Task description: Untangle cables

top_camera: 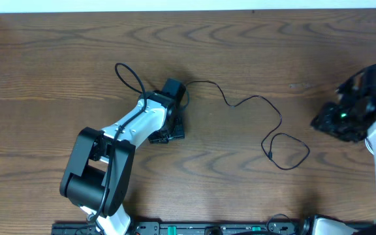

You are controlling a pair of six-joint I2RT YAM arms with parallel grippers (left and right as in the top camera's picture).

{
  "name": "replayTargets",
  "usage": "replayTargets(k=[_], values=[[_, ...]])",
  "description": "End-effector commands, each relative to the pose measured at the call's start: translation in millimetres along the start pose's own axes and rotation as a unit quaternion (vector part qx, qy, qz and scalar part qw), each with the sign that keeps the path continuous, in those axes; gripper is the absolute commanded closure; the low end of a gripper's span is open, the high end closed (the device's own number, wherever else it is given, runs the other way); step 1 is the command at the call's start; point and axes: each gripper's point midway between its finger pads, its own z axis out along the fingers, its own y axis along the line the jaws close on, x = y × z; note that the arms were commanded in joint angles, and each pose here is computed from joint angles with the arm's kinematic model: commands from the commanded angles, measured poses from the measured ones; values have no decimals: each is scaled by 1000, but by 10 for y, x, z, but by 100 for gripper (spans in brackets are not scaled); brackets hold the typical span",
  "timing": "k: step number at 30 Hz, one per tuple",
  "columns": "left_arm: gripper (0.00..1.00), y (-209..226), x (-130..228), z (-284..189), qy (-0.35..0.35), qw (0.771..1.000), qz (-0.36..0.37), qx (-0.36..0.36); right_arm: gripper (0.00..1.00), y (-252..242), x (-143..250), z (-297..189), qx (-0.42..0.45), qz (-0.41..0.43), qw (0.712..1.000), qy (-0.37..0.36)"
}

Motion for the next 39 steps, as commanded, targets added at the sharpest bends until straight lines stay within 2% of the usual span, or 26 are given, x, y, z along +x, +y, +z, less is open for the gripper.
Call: replayTargets(k=[1,4,5,7,9,14,18,21,23,28,35,39], values=[[41,227,83,161,14,999,-3,-45,52,147,167,225,-27,-35,998,32],[41,228,83,161,14,999,-3,-45,44,259,190,410,-36,-73,996,26],[41,228,83,161,14,999,-3,-45,45,301,164,459,-40,-96,994,18],[41,228,83,161,14,999,-3,-45,54,373,59,536,-38,-142,989,-9],[41,228,83,161,14,999,-3,-45,55,389,-95,592,-12,-177,983,-40],[41,229,86,161,15,999,-3,-45,44,457,-317,710,31,-216,973,-76],[41,227,87,161,14,999,-3,-45,40,469,-354,868,38,-223,973,-33],[41,233,96,160,16,999,-3,-47,46,500,-426,899,47,-225,973,4],[41,236,101,160,17,999,-3,-47,50,565,-530,907,48,-235,971,9],[41,237,102,160,17,999,-3,-47,50,732,-704,1003,45,-287,957,3],[41,236,101,160,17,999,-3,-47,50,762,-597,1365,47,-351,934,42],[41,237,102,160,17,999,-3,-47,55,652,-523,1564,63,-348,933,73]])
